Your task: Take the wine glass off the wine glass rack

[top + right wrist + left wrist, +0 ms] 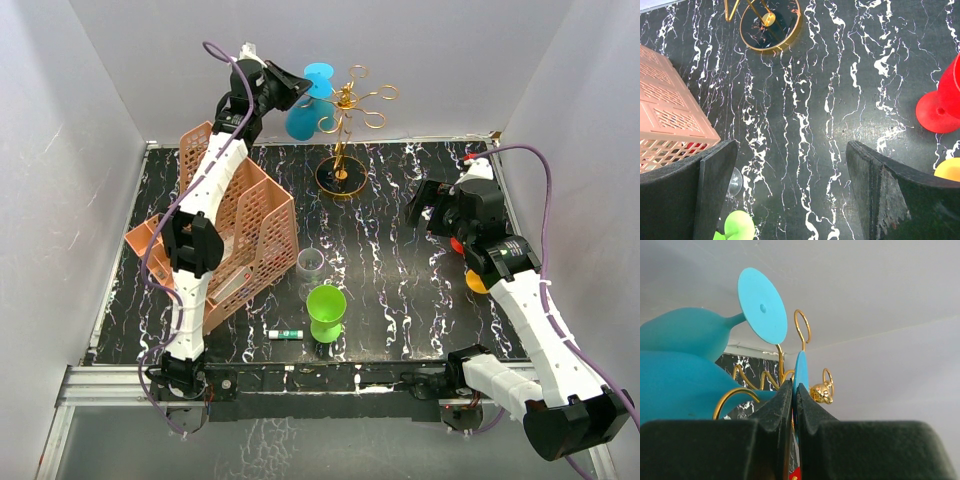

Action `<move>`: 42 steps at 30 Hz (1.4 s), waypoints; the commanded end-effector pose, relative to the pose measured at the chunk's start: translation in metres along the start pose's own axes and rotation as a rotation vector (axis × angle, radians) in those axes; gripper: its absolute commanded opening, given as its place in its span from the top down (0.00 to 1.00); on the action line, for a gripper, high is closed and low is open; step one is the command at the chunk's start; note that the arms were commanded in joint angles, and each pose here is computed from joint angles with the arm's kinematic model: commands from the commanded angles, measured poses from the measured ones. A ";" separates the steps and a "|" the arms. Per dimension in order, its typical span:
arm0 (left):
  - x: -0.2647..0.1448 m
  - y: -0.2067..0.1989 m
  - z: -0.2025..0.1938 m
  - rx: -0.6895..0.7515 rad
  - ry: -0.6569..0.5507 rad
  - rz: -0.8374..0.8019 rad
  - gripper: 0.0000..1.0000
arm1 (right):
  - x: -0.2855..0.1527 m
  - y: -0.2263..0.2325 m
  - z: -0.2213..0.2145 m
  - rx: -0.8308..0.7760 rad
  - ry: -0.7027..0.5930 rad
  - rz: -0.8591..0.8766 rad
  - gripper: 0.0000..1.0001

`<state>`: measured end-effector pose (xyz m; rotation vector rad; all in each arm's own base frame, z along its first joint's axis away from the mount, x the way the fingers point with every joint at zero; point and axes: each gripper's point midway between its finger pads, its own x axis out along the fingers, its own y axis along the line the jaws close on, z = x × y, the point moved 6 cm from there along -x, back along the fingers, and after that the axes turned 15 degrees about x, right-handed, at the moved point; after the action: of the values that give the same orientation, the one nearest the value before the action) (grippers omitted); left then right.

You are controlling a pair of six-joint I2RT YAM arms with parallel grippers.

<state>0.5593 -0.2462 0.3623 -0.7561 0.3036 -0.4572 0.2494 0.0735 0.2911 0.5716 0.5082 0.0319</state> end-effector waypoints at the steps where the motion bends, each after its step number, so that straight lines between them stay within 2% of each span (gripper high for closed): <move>1: -0.004 -0.021 0.016 -0.014 -0.048 -0.086 1.00 | -0.006 0.008 0.012 -0.005 -0.065 0.033 0.01; 15: -0.014 -0.001 0.058 -0.033 -0.144 -0.059 1.00 | -0.007 0.008 0.013 -0.005 -0.069 0.032 0.01; 23: -0.048 0.021 0.112 -0.026 -0.217 -0.027 1.00 | -0.008 0.011 0.015 0.014 -0.064 0.032 0.01; 26: -0.069 0.017 0.131 -0.007 -0.238 -0.036 1.00 | -0.008 0.013 0.015 0.029 -0.056 0.037 0.01; 30: -0.101 -0.008 0.148 0.044 -0.232 -0.103 1.00 | -0.010 0.018 0.015 0.046 -0.036 0.070 0.01; 34: -0.141 -0.050 0.152 0.099 -0.212 -0.218 1.00 | -0.014 0.027 0.016 0.051 -0.022 0.118 0.01; 42: -0.233 -0.125 0.124 0.144 -0.177 -0.519 1.00 | -0.039 0.056 0.015 0.118 0.039 0.339 0.01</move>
<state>0.4550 -0.1214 0.5021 -0.7861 0.0737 -0.6180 0.2405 0.0903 0.3020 0.6719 0.5548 0.1436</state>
